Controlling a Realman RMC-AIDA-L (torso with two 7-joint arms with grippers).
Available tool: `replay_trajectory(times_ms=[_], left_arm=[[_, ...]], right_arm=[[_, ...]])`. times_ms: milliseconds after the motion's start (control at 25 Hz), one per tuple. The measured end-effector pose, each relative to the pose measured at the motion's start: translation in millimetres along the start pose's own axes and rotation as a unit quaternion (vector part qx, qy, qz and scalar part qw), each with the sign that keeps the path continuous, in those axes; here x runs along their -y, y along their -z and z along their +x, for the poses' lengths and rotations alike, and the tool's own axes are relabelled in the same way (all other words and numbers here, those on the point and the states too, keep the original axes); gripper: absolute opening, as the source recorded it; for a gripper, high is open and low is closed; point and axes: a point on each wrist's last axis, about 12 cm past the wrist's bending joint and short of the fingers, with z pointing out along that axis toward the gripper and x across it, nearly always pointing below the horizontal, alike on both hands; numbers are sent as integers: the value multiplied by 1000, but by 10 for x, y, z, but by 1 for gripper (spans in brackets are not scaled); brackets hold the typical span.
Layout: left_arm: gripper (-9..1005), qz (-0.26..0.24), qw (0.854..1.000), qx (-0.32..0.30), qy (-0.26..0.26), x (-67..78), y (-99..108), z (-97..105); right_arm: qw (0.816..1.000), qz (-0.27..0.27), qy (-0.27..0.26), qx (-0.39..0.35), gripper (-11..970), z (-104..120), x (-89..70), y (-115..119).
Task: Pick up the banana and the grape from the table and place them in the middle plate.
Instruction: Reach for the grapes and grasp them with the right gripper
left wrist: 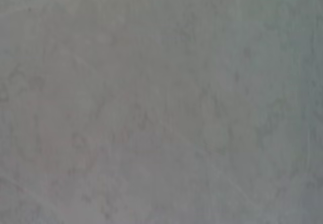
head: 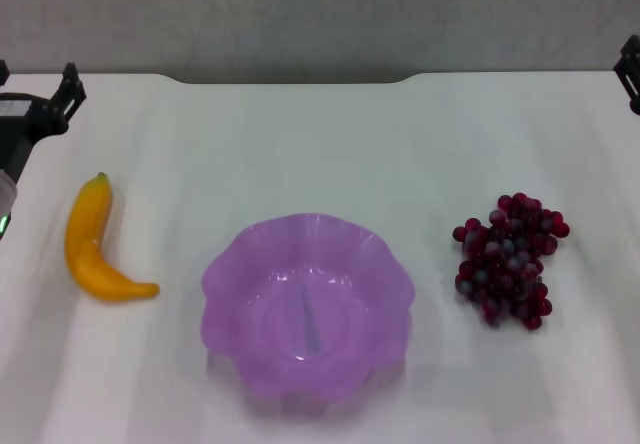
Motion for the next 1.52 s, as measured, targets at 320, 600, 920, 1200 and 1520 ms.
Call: replay_trajectory(times_ms=[320,600,920,1200,1520], left_arm=[[877,-4,1000,-23,5,10,-46,15],[881,-2,1000,-23,-4,10,-61,-2],[882,-2,1000,-23,-6,0,-55,2],[881,-4,1000,-27,-9,-16,-43,19],[882,1,999,-49,-24,-33,5,100]], right_arm=[[1000,4,-1,-22,884,56,19,14],[1000,-6,0,-23,887,45,-31,-18],[1000,-8,-8,-25,883,26,-68,-76],[994,-30,0,-101,882,102,-231,-272],[967,-79,31,-239,881,222,-594,-500]])
